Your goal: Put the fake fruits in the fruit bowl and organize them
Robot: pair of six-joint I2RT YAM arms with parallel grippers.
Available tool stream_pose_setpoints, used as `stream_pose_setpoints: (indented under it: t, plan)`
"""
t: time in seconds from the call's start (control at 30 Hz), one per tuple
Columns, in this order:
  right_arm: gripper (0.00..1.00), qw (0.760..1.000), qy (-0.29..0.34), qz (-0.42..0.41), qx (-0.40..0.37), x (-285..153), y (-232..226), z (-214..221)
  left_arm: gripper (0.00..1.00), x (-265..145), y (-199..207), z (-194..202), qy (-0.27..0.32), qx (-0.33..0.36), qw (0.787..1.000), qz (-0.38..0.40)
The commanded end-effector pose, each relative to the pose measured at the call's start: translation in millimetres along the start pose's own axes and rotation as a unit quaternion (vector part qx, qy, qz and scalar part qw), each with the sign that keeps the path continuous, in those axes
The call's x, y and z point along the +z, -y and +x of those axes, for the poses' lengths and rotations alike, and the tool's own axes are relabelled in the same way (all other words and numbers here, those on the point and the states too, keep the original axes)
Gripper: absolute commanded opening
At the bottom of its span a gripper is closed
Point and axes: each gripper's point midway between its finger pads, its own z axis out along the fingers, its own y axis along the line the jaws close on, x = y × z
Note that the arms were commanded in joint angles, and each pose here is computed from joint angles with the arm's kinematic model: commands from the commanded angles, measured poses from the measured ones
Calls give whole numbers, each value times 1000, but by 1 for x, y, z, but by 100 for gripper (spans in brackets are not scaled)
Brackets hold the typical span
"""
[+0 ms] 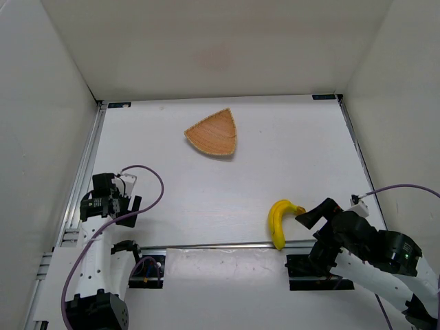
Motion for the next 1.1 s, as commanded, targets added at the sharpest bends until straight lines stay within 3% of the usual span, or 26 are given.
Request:
stream_pose_setpoints:
  t: [0.0, 0.17, 0.33, 0.43, 0.47, 0.57, 0.7, 0.87, 1.07]
  plan:
    - [100, 998, -1, 53, -21, 0, 27, 1, 100, -5, 0, -7, 17, -5, 1000, 0]
    - [100, 997, 3, 63, -35, 2, 28, 0, 100, -7, -2, -10, 21, -6, 1000, -2]
    - [100, 983, 14, 132, -128, 9, 22, -9, 100, -10, -4, -22, 44, -7, 999, -2]
    - [100, 949, 16, 235, -208, 20, 7, -17, 100, -15, -7, -38, 54, -11, 998, -1]
    - [100, 926, 1, 289, -244, 30, 4, -14, 100, -16, -8, -44, 59, -11, 998, 2]
    - [100, 899, -16, 332, -284, 51, -9, -8, 100, -21, -10, -58, 66, -23, 998, 12]
    - [100, 906, -58, 322, -268, 82, 0, 9, 100, -25, -8, -69, 76, -32, 996, 25]
    - [100, 920, -122, 245, -280, 117, -6, 33, 100, -28, -7, -81, 94, -41, 994, 36]
    - [84, 914, -183, 194, -307, 145, -15, 60, 100, -29, -7, -94, 111, -57, 991, 40]
